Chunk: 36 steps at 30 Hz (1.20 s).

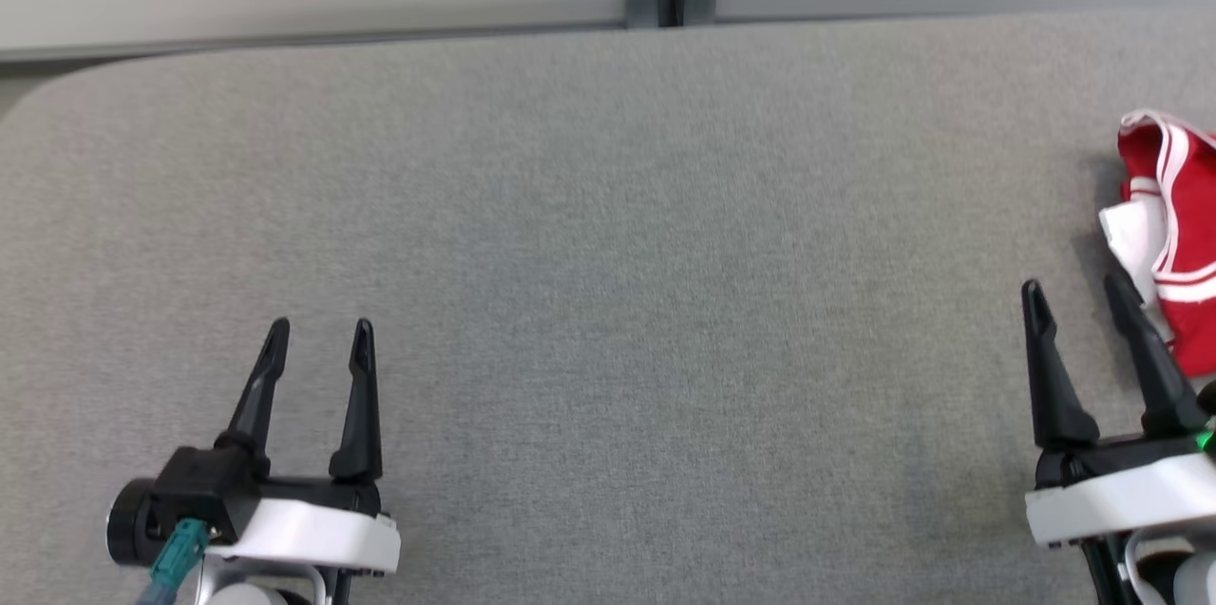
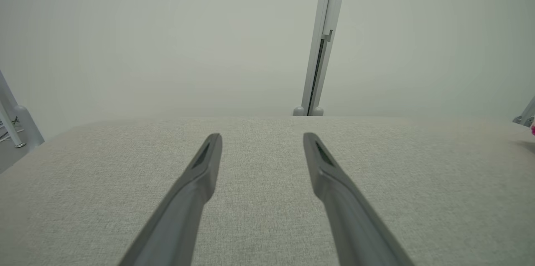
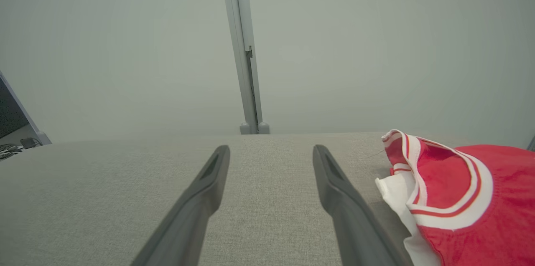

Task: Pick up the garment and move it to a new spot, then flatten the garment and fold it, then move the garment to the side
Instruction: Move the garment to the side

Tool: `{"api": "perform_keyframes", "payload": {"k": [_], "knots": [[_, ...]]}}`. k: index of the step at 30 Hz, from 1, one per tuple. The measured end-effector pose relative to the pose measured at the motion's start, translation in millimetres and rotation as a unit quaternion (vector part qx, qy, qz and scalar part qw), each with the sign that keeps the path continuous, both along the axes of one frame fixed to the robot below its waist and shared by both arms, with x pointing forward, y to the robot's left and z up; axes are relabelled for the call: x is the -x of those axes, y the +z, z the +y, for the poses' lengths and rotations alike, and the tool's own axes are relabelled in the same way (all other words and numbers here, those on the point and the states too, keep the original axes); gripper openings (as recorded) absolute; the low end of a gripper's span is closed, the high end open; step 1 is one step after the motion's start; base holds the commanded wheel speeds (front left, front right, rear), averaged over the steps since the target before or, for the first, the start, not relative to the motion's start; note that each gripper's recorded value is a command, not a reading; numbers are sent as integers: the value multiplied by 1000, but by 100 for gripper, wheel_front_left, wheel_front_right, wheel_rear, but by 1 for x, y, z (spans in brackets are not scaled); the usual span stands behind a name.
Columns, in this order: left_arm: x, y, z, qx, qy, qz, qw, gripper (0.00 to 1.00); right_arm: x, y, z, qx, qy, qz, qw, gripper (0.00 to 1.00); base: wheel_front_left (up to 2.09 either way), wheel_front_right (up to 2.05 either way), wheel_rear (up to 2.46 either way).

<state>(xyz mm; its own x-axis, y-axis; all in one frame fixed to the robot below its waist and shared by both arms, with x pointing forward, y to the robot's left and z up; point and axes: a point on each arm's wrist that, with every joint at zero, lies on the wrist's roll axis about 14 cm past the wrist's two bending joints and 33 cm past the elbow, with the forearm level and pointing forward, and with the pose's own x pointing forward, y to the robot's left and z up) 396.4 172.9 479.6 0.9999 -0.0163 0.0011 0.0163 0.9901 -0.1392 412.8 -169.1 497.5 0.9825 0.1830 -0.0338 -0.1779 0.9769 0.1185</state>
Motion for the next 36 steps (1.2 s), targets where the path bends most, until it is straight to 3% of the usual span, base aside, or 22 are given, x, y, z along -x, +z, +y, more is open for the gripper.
{"api": "perform_keyframes", "payload": {"k": [17,36], "knots": [[58,12,9,3,9,-9,1000,100,63,24,2,10,3,-7,1000,100,0,0,0],[65,6,14,-4,22,4,1000,100,66,29,-1,12,-1,-9,1000,100,0,0,0]]}}
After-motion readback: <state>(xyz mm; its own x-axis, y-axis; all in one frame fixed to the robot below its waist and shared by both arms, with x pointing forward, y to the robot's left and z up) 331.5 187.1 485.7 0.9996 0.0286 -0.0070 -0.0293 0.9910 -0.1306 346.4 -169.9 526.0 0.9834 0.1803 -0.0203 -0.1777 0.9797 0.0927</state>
